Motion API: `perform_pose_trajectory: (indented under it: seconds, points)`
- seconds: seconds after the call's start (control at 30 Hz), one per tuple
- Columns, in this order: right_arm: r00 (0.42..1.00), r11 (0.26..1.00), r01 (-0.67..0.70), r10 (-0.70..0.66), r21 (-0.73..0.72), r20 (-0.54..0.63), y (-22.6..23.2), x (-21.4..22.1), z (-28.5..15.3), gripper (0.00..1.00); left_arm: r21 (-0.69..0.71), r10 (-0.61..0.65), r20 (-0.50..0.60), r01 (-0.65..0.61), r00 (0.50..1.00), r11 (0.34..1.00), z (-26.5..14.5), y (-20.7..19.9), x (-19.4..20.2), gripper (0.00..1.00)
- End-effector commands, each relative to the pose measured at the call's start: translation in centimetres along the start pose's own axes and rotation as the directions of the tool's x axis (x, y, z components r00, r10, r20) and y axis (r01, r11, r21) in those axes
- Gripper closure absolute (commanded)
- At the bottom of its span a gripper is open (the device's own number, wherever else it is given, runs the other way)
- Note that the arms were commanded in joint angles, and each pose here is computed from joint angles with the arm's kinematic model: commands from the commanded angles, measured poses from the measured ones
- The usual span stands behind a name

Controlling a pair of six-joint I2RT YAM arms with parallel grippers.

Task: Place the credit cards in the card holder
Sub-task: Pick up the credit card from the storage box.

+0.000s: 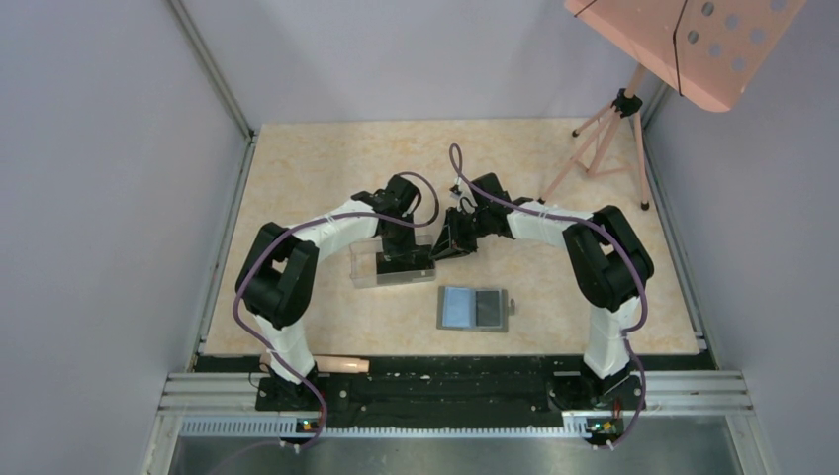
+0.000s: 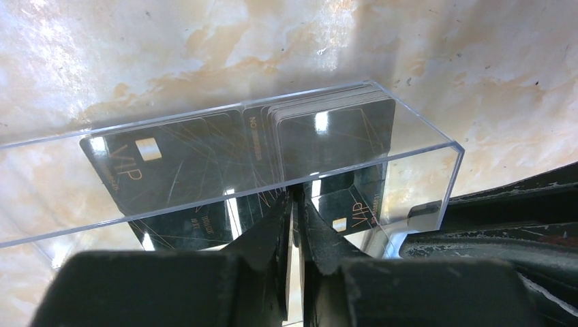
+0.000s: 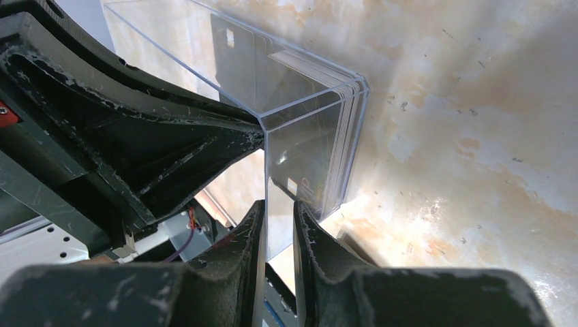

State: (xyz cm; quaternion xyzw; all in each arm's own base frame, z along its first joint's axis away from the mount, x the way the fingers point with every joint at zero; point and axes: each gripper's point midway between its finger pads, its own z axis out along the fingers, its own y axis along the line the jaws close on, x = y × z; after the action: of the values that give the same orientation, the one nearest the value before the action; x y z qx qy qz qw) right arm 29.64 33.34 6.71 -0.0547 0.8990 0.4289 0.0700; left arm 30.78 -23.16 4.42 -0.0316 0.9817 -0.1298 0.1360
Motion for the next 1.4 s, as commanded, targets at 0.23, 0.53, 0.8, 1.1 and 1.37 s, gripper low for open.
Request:
perform_pose_trajectory:
  seconds: [0.23, 0.53, 0.8, 1.1, 1.37]
  points:
    - [1.000, 0.999, 0.026, -0.026, -0.033, -0.011, 0.7, 0.5, 0.6, 0.91, 0.111, -0.003, 0.060, -0.004, 0.998, 0.994, -1.7, -2.8, -1.5, 0.68]
    - [1.000, 0.999, 0.026, -0.027, -0.033, -0.014, 0.6, 0.6, 0.6, 0.92, 0.153, -0.016, 0.068, 0.005, 0.998, 0.988, -2.0, -3.6, -1.6, 0.84]
    - [1.000, 0.999, 0.027, -0.028, -0.034, -0.014, 0.7, 0.6, 0.6, 0.92, 0.189, -0.024, 0.102, 0.005, 0.994, 0.982, -3.8, -4.2, -2.0, 0.92]
    - [1.000, 0.999, 0.024, -0.024, -0.030, -0.019, 0.5, 0.8, 0.7, 0.92, 0.220, -0.024, 0.100, 0.002, 0.995, 0.976, -4.3, -4.8, -2.0, 0.87]
    - [1.000, 0.999, 0.026, -0.026, -0.030, -0.015, 0.5, 0.7, 0.6, 0.92, 0.308, -0.031, 0.091, 0.002, 0.995, 0.952, -4.1, -6.2, -1.7, 0.80]
